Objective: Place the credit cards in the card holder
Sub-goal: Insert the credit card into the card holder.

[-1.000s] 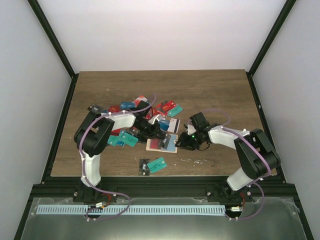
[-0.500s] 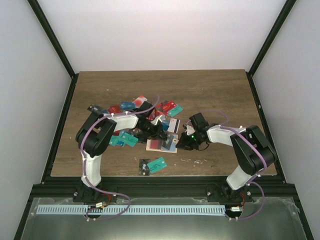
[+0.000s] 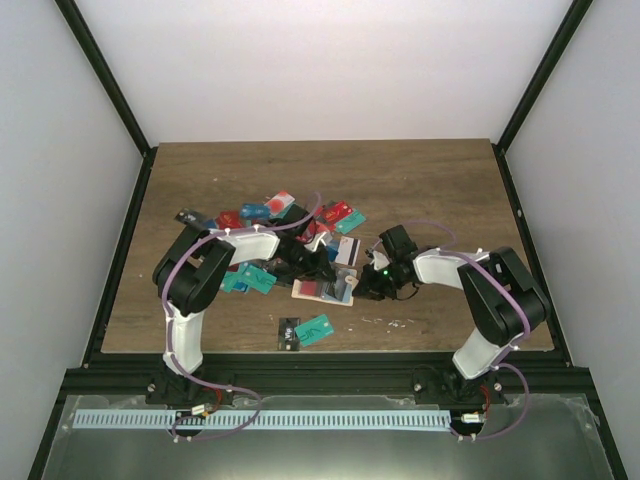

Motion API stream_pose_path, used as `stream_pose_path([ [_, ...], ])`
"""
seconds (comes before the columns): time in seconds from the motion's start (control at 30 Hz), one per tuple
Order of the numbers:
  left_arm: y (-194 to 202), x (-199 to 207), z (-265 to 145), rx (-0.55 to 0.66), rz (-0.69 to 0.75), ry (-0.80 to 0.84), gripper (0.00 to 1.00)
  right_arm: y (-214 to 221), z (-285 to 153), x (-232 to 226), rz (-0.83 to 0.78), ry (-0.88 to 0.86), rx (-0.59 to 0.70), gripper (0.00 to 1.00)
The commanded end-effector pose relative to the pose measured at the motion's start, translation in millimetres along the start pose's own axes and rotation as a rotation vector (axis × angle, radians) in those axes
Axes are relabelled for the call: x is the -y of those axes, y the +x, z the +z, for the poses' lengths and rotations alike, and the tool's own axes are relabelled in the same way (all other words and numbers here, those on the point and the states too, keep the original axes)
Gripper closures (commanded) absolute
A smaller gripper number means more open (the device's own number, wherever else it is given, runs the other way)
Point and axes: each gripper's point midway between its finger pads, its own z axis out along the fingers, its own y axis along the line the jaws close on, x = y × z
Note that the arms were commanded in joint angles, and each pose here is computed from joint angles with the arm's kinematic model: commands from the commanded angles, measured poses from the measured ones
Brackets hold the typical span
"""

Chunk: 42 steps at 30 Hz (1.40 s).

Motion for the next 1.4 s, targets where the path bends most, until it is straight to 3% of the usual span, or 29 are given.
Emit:
stream_pose_path([
  [0.0,9,-30,9,0.013,-0.080,-0.111,0.96,-9,3,1,-0.019,0.009,0.012,0.94],
  [0.7,5,-25,16,0.049,-0.109,-0.120,0.96,-8,0,-3,-0.043,0.002,0.009,0.93],
  [1.37,1,-12,-5,0.085,-0.094,-0.154,0.74,-10,-3,-5,-0.039,-0.004,0.023,0.93],
])
